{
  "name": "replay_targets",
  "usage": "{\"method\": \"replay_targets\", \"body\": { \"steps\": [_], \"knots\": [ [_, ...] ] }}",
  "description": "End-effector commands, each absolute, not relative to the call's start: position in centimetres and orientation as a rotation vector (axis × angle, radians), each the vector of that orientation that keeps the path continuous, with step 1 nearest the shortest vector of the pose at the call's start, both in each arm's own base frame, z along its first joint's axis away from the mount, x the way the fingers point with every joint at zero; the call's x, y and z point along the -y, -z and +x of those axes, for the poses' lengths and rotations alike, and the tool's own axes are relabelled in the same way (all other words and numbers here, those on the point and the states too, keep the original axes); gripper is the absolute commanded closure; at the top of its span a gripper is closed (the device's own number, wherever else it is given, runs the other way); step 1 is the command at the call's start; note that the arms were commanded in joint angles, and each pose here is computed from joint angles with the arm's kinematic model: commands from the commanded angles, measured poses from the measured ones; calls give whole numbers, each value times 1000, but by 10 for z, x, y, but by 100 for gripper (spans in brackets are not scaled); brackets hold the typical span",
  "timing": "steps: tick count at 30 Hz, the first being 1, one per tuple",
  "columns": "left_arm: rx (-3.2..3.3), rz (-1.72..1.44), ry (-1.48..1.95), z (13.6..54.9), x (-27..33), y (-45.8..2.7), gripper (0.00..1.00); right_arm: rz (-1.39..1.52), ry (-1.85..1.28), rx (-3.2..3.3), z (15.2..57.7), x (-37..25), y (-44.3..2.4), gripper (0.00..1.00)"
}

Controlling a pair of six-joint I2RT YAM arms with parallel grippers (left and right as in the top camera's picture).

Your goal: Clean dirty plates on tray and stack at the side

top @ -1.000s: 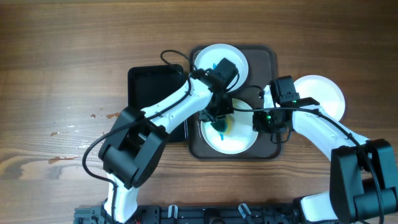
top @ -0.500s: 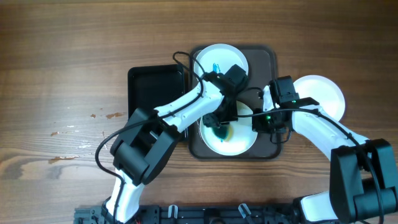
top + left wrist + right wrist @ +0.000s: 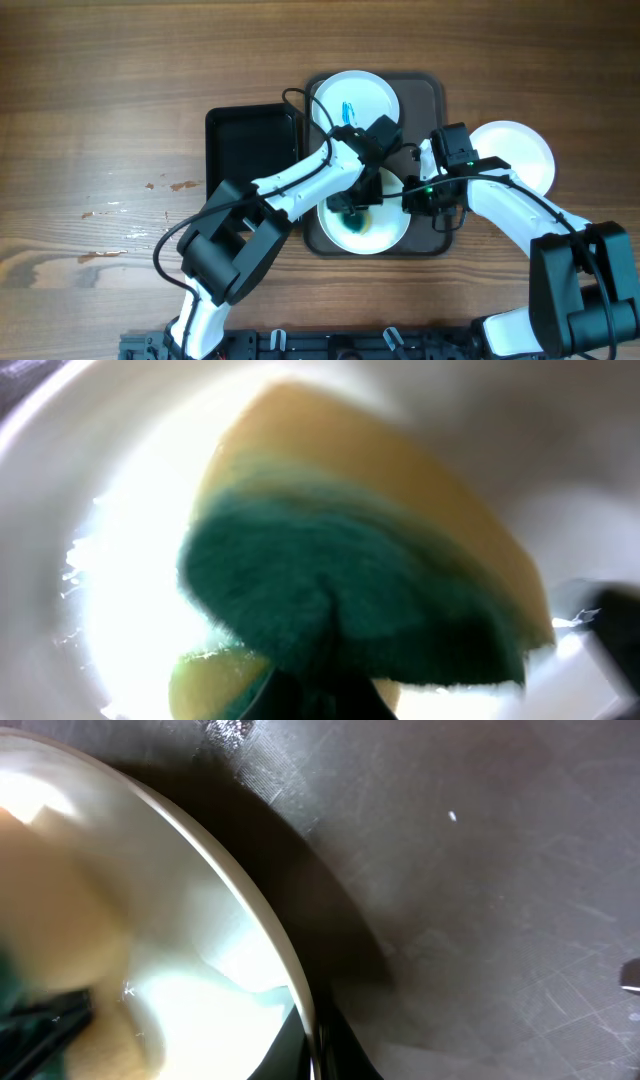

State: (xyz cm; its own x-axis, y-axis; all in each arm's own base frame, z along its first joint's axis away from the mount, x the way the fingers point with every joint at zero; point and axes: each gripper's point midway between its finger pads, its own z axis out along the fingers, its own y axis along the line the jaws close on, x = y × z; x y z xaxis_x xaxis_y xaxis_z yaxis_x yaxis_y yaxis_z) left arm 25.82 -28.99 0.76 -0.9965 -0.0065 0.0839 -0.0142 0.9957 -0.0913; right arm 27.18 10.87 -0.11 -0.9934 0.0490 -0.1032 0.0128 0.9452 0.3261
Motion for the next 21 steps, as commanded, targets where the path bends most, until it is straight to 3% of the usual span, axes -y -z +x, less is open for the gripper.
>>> {"method": "replay_targets", "body": {
  "steps": [1, 8, 14, 21],
  "knots": [
    [3037, 32, 331, 250, 220, 13, 96, 119, -396, -3038, 266, -95, 17, 96],
    [3106, 37, 256, 266, 216, -20, 96, 123, -397, -3038, 266, -95, 17, 96],
    [3120, 19, -434, 285, 311, -27, 96, 122, -396, -3039, 266, -95, 17, 96],
    [3080, -56, -399, 265, 326, -7, 96, 123, -396, -3041, 265, -95, 17, 96]
  ]
}}
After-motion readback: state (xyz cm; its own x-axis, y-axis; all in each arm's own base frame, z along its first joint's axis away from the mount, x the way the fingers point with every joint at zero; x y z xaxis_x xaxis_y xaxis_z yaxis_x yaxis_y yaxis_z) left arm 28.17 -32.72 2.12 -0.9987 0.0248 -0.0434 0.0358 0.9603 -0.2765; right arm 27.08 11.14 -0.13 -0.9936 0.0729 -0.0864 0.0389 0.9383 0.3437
